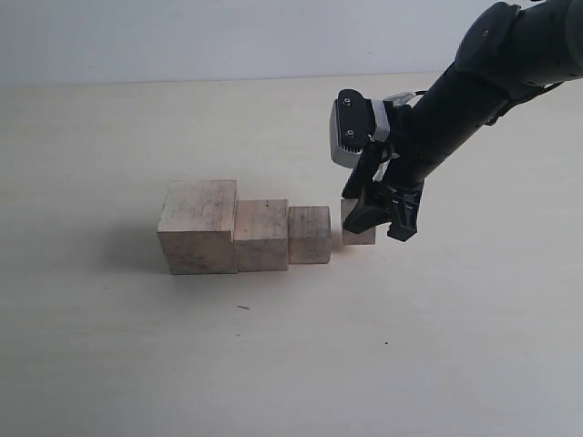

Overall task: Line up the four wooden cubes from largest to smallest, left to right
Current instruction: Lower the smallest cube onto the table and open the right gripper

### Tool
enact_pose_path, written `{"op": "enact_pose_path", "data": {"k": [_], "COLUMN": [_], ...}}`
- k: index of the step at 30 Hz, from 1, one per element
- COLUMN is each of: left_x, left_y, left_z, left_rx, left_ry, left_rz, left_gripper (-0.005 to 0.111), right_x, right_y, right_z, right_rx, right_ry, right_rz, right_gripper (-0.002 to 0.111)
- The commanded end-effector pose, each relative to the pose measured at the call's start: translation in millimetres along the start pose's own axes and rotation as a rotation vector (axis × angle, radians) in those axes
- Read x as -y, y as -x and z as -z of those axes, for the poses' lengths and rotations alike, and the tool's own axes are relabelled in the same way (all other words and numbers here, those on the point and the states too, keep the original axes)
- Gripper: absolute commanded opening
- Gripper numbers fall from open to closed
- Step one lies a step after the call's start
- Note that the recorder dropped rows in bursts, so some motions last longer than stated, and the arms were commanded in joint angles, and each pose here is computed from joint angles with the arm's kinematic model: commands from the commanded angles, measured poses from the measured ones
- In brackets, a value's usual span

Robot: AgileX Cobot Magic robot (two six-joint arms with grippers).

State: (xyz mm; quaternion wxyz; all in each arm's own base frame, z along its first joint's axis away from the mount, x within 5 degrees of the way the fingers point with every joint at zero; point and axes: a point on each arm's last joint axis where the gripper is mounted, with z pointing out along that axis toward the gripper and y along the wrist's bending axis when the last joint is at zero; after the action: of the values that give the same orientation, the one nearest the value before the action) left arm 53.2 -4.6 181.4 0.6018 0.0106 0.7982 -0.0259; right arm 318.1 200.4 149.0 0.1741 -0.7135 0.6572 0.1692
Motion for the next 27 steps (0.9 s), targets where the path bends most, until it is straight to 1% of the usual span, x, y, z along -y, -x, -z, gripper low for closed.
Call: {"op": "enact_pose_path", "data": {"k": [1,8,11,19,21,27], "left_x": [-0.3,-0.3,-0.3,-0.3,-0.3,-0.3], "left_y": [0,0,0,0,0,0], "left_z": [0,0,0,0,0,0], "left_rx": [0.014,0.014,0.014,0.014,0.014,0.014], "left_ry": [0.004,0.004,0.004,0.004,0.004,0.004], "left_rz": [-0.001,-0.001,-0.001,-0.001,-0.001,-0.001], "left_gripper": [0.000,0.000,0.000,0.000,0.000,0.000], "right_x": [0,1,2,1,1,1], "right_y": [0,-1,-5,-5,-5,-4], "right_z": [1,1,-7,-9,-9,-9], "right_rx": [0.010,0.006,-0.005,0.003,0.008,0.012], "right_ry": [0.000,-0.011,0.003,0.022,0.020,0.020], "right_rz": [-0.015,-0.012,-0.028,-0.040,-0.046,-0.049], "right_gripper": [0.000,0.000,0.000,0.001,0.005,0.027]}}
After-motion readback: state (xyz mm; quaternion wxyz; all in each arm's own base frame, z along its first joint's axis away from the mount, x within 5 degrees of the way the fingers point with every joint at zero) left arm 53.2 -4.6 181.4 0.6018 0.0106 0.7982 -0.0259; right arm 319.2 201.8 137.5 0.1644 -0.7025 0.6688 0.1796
